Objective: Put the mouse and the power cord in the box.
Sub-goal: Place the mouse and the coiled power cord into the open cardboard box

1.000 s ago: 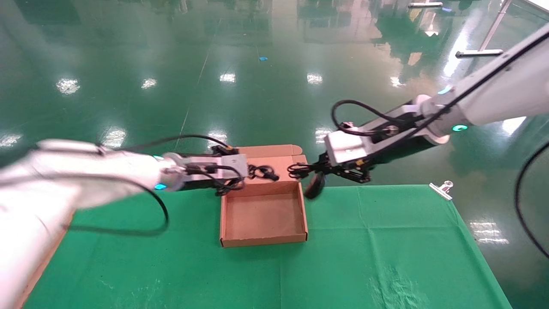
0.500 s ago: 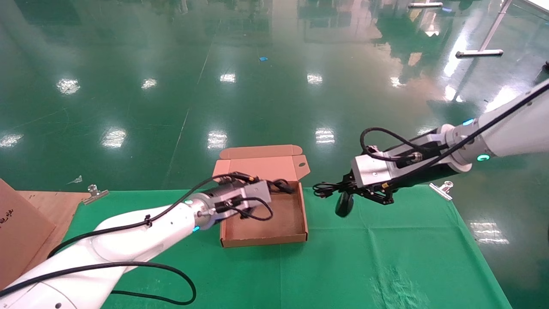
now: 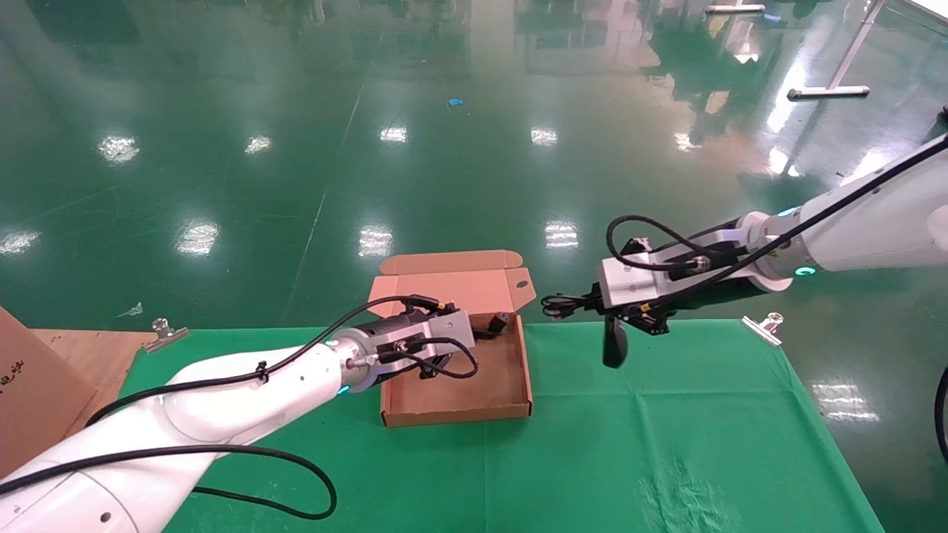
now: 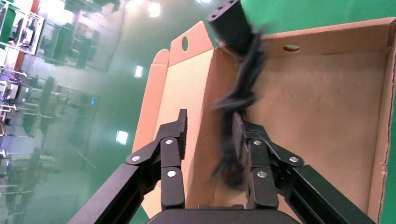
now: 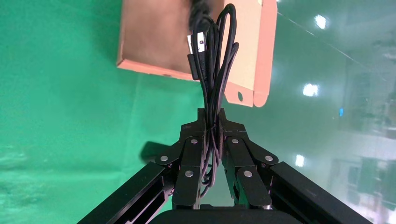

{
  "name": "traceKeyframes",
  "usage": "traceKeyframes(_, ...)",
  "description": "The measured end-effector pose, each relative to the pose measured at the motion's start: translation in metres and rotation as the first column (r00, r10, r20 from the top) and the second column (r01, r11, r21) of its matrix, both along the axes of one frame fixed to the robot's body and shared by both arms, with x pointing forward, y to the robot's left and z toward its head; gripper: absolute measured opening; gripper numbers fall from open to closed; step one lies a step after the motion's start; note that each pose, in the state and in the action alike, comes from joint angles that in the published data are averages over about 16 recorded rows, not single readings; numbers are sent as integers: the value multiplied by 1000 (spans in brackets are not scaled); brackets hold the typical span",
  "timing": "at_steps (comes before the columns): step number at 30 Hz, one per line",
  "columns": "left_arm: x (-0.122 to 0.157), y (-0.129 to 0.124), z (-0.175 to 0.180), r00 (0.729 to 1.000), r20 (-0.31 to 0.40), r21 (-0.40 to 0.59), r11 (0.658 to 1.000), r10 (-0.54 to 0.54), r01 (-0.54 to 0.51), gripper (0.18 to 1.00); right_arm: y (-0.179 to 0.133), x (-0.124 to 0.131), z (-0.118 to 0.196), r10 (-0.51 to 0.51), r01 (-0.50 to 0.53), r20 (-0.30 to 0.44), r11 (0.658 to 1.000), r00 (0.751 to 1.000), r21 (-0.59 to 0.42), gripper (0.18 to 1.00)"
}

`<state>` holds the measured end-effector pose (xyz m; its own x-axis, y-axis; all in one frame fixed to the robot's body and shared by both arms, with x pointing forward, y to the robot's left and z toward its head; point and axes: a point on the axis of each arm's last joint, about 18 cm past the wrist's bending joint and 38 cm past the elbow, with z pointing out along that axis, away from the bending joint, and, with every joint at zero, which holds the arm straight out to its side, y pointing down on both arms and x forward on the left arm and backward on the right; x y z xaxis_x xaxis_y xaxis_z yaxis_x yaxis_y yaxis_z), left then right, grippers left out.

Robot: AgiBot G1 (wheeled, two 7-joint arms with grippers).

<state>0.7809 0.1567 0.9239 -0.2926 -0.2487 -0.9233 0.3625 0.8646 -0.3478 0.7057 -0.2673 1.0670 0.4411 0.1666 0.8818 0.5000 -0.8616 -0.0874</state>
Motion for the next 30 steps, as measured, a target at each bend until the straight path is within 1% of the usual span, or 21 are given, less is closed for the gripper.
traceKeyframes(4,1,4,6,1000,-6,-37,999,8,-8,415,9,-1,2,19,-19,-5,1000,1000,-1,220)
traceKeyframes(6,1,8,10,1000,-13,-62,998,9,-9,448,15,-2,4,31,-31,-6,1000,1000,-1,220)
traceKeyframes(10,-3,22,21,999,-36,-125,992,-9,4,506,30,-3,8,60,-60,0,998,998,-2,220)
traceKeyframes(12,-7,33,28,998,-48,-163,986,-30,22,552,39,-2,10,75,-75,8,997,997,-3,220)
traceKeyframes(16,-23,61,43,993,-63,-257,963,-102,83,630,60,1,12,104,-104,37,995,994,-6,220)
traceKeyframes(19,-41,86,54,984,-50,-305,941,-171,148,701,76,6,11,121,-120,67,993,990,-10,220)
traceKeyframes(25,-82,139,74,959,22,-353,896,-281,270,822,108,16,-4,138,-137,121,990,983,-18,220)
traceKeyframes(28,-100,162,80,950,58,-362,881,-306,306,868,123,20,-17,144,-142,135,990,980,-21,220)
traceKeyframes(30,-108,176,81,948,75,-364,877,-309,315,898,132,22,-28,147,-145,136,989,980,-26,220)
